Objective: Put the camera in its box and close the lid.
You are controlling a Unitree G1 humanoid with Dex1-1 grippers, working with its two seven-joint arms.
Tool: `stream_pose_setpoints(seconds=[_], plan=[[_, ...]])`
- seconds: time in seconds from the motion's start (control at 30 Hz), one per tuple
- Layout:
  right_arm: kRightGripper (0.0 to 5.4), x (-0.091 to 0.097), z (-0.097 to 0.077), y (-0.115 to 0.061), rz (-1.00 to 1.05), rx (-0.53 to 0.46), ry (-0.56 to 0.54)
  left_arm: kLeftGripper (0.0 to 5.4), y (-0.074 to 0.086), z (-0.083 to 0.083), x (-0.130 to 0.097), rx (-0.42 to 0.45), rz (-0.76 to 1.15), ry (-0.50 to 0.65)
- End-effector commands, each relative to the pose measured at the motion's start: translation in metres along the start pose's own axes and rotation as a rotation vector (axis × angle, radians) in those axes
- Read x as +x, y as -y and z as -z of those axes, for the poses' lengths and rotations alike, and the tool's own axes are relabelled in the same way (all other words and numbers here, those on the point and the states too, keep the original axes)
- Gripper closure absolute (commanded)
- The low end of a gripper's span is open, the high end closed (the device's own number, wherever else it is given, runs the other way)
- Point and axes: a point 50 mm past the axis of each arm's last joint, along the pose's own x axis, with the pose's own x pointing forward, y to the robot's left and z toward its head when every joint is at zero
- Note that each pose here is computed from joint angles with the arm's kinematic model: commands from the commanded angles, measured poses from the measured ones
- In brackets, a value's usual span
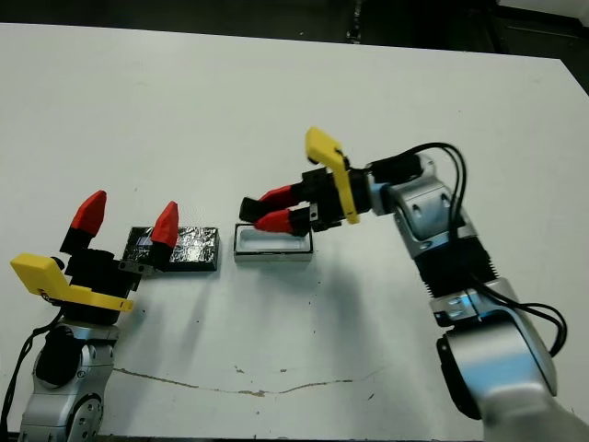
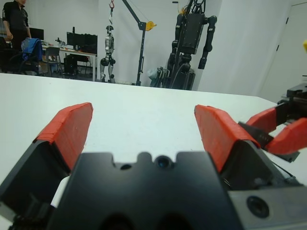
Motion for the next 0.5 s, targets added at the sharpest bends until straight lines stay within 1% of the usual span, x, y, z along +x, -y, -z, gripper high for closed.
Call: stream_pose_setpoints(seconds=[0.03, 0.37, 0.5], plan=[[3.75, 0.0021, 0.0000, 0.0006, -0.015, -0.020, -0.011, 0.00, -0.0008, 0.0029, -0.0033, 0.004, -0.001, -0.016], [3.75, 0.0092, 0.0035, 0.0029, -0.021, -0.028, -0.048, 0.00, -0.0007, 0.0034, -0.0017, 0.003, -0.005, -0.019], [3.75, 0.0073, 0.0037, 0.0053, -0.012, -0.064, -0.074, 0.00, -0.0005, 0.0043, -0.0009, 0.009, -0.007, -0.017]])
